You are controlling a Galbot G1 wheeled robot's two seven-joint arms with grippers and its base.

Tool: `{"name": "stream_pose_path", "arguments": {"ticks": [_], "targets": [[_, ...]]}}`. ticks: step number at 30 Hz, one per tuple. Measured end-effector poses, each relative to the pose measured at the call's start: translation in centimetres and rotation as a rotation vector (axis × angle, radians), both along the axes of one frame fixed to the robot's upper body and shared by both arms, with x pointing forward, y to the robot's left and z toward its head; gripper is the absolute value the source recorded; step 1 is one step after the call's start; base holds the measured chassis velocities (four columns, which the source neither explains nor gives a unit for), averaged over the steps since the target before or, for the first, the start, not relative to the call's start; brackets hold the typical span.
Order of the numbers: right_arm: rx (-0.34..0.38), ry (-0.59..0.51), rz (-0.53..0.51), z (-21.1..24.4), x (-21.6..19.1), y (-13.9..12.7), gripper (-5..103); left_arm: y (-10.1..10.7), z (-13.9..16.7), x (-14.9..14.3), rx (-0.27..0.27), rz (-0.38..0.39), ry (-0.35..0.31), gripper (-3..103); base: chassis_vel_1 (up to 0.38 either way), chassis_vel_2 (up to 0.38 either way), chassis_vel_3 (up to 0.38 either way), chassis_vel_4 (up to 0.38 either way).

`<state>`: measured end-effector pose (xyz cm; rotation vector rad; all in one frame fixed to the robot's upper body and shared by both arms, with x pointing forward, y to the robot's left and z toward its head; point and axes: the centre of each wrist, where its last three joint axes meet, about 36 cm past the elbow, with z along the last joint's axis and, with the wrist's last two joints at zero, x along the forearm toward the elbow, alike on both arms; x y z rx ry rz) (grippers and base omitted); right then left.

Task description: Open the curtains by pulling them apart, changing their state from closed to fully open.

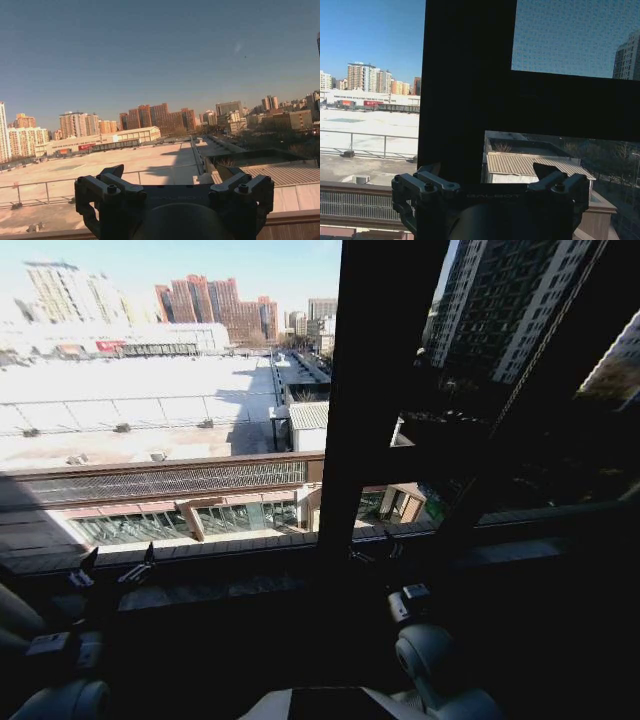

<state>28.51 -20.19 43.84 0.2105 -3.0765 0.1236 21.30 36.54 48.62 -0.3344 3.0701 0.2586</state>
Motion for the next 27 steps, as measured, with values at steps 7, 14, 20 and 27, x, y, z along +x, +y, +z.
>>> {"name": "stream_pose_path", "arguments": {"ticks": [7, 14, 20, 27], "targets": [[0.000, 0.000, 0.000, -0.2, 0.3, 0.0, 100, 0.0, -0.3, 0.1, -0.003, 0.001, 0.003, 100, -0.335, -0.374, 0.328, 0.368], [0.003, 0.007, -0.003, -0.5, 0.5, 0.2, 100, 0.0, -0.6, 0.4, -0.003, -0.001, 0.005, 100, -0.304, -0.399, 0.311, 0.406], [0.006, 0.006, -0.016, -0.6, 0.6, 0.2, 100, 0.0, -0.5, 0.6, -0.002, -0.003, 0.001, 100, -0.287, -0.425, 0.290, 0.430], [0.004, 0.012, -0.028, -1.0, 0.5, 0.2, 100, -0.1, -0.7, 0.8, -0.006, -0.006, 0.001, 100, -0.131, -0.403, 0.120, 0.408]]}}
